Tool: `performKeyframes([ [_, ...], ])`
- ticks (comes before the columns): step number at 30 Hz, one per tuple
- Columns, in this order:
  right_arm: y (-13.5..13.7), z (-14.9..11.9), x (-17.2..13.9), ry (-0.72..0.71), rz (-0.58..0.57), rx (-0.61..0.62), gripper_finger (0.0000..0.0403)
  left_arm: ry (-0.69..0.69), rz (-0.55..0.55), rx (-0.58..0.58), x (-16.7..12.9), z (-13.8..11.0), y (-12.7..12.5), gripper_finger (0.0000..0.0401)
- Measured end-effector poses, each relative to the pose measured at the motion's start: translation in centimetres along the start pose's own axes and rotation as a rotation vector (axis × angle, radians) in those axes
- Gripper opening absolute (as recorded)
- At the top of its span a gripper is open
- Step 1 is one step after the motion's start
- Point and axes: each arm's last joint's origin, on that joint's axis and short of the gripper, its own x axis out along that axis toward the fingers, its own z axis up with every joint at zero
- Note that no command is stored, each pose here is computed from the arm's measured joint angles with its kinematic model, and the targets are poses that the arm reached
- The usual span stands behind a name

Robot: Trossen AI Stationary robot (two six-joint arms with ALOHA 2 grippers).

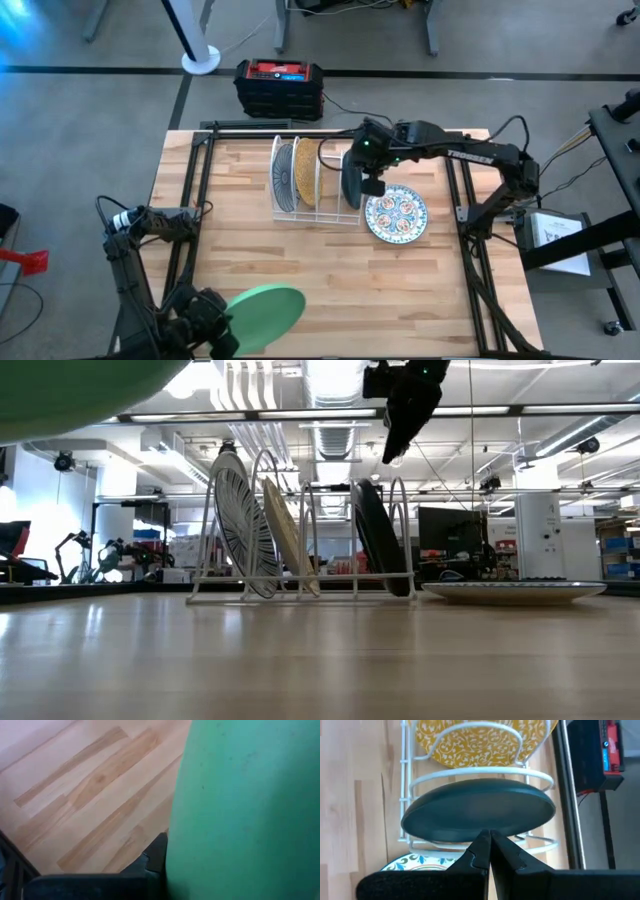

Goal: Sort dishes
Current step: Put the green plate in the dish rack

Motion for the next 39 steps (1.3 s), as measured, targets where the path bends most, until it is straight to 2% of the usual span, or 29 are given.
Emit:
performKeyframes([
  [4, -0.2, 0.5, -0.8, -0.089, -0.017, -0.014, 0.0, -0.047, -0.01, 0.024, 0.3, 0.7, -0.3, 0.0043],
  [9, -0.5, 1.3, -0.8, -0.179, -0.026, -0.06, 0.0, -0.176, -0.028, 0.113, 0.8, 2.2, -0.7, 0.0043],
  [16, -2.1, 1.6, -2.0, -0.291, -0.081, -0.04, 0.0, -0.445, -0.001, 0.394, 0.9, 5.5, -1.0, 0.0041],
  [19, -3.2, 1.3, -3.1, -0.329, -0.124, -0.043, 0.0, -0.571, 0.047, 0.569, 0.7, 6.3, -1.0, 0.004],
  [22, -4.7, 0.5, -5.0, -0.384, -0.187, -0.006, 0.0, -0.754, 0.134, 0.745, 0.4, 7.0, -1.0, 0.004],
  [25, -5.8, -0.8, -7.2, -0.438, -0.219, 0.042, 0.0, -0.963, 0.236, 0.833, -0.2, 8.1, -1.0, 0.0039],
  [27, -5.8, -1.6, -8.3, -0.489, -0.184, 0.055, 0.0, -1.074, 0.307, 0.862, -0.7, 8.9, -0.8, 0.0039],
  [30, -5.3, -2.6, -9.2, -0.556, -0.135, 0.042, 0.0, -1.07, 0.379, 0.88, -0.9, 10.8, -0.2, 0.0039],
  [35, -4.4, -4.4, -9.0, -0.629, -0.147, 0.074, 0.0, -1.037, 0.504, 0.717, -1.3, 17.1, 2.3, 0.0039],
  [39, -3.7, -5.7, -7.4, -0.697, -0.109, 0.111, 0.0, -1.013, 0.606, 0.529, -2.6, 22.2, 6.3, 0.0039],
])
